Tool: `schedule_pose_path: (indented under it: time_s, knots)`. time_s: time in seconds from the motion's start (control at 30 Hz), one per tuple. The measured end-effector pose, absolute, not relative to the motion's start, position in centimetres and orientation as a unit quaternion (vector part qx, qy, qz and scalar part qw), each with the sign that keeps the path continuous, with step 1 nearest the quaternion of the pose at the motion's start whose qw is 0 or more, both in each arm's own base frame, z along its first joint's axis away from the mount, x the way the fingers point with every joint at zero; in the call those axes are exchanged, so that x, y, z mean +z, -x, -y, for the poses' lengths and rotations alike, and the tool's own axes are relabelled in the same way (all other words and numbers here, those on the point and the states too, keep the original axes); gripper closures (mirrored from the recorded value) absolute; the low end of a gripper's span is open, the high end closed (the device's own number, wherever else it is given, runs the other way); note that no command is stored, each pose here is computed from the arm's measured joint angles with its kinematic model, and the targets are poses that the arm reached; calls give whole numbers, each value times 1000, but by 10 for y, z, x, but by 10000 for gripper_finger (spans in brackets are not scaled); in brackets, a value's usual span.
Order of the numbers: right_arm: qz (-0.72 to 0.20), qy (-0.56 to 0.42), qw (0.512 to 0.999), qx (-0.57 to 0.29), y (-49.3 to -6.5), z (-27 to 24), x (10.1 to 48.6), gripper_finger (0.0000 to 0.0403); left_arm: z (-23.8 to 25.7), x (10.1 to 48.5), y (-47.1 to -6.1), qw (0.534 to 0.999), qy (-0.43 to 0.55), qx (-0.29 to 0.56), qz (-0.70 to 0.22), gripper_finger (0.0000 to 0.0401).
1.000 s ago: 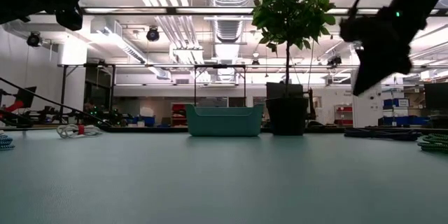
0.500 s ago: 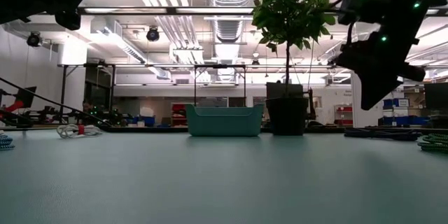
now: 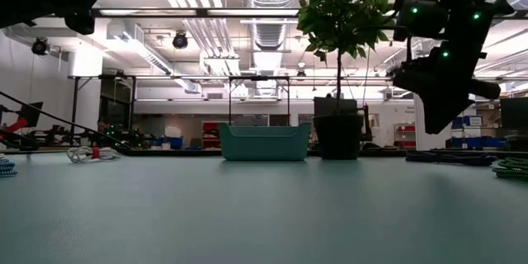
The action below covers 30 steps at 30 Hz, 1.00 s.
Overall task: Pick and place USB-C Cables
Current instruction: Put the purple charger cable into the green bin
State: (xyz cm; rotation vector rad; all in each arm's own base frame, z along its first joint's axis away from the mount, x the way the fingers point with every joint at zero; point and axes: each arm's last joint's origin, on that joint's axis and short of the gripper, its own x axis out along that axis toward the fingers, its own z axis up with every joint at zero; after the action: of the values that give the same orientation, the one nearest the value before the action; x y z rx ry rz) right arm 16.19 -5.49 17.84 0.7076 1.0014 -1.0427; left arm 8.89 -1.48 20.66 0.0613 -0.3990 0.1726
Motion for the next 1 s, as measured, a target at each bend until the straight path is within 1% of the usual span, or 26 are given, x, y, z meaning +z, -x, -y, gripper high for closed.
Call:
schedule_pose_path:
  time_s: [0.13, 0.23, 0.4, 0.53, 0.7, 1.0]
  knots:
    - [-453, -305, 685, -483, -161, 57, 174, 280, 15, 207, -89, 976, -30, 90, 197, 401]
    - [-459, -306, 676, -488, -162, 58, 170, 241, 14, 206, -89, 975, -28, 102, 194, 401]
    - [-471, -295, 661, -505, -163, 60, 161, 200, 13, 206, -89, 974, -23, 122, 190, 401]
    - [-487, -293, 642, -515, -162, 64, 153, 186, 13, 206, -89, 974, -23, 123, 189, 401]
    - [-504, -287, 627, -520, -164, 66, 144, 183, 13, 206, -89, 974, -23, 123, 189, 401]
    - [-501, -286, 632, -517, -173, 70, 131, 183, 13, 206, -89, 974, -23, 123, 188, 401]
